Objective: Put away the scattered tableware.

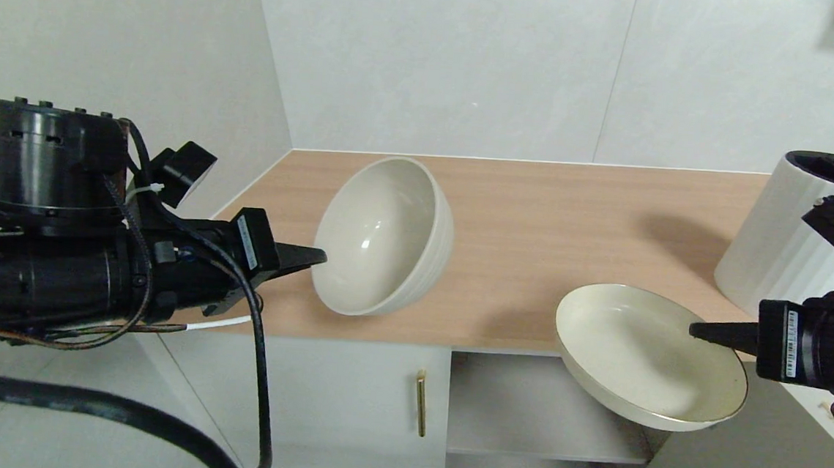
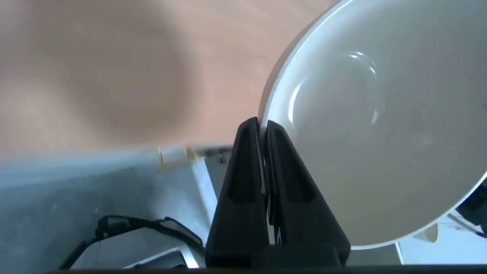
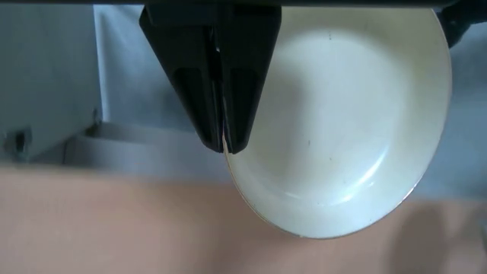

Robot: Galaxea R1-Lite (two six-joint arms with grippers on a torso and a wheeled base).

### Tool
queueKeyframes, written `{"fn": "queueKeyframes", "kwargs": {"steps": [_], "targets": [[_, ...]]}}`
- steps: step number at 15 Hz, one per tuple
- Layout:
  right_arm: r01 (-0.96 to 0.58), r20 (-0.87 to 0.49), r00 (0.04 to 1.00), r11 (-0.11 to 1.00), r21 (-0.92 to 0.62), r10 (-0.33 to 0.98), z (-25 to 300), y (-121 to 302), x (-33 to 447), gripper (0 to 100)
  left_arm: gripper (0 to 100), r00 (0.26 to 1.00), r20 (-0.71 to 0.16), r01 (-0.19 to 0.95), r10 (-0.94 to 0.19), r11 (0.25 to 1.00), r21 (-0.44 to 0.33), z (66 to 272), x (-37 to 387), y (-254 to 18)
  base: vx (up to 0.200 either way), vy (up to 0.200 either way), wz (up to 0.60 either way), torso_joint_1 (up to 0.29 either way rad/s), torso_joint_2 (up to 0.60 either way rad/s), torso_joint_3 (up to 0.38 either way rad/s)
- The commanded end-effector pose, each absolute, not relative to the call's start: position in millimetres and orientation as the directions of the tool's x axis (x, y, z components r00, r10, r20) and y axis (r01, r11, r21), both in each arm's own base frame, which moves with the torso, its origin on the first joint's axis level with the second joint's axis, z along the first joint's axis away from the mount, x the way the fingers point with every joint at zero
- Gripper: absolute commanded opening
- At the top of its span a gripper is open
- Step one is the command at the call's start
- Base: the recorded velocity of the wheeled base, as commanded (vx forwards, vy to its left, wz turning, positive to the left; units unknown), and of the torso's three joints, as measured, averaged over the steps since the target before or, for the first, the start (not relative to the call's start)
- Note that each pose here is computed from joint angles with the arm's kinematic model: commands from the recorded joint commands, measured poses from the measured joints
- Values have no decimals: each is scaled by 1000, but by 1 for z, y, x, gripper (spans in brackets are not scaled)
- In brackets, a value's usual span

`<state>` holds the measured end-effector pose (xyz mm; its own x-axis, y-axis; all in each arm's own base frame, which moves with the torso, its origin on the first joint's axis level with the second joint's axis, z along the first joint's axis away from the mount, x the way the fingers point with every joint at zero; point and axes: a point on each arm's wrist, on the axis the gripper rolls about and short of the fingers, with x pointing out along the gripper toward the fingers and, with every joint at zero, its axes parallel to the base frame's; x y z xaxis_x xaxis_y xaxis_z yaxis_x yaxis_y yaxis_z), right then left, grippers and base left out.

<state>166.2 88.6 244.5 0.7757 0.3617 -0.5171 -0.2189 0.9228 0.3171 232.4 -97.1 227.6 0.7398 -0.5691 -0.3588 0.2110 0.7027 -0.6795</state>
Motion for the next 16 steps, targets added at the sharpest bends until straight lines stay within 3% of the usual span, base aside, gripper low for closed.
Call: {"fn": "queueKeyframes", "kwargs": {"steps": [1,16], "targets": [[-219,-521,773,924,314,361,242,89,167,0,0,740,-357,212,-570,702,-680,228,232,-97,0,0,0,0,0,0],[-207,-560,753,933,296,345,229,93,175,0,0,737,-363,210,-570,704,-679,226,233,-98,0,0,0,0,0,0]]}}
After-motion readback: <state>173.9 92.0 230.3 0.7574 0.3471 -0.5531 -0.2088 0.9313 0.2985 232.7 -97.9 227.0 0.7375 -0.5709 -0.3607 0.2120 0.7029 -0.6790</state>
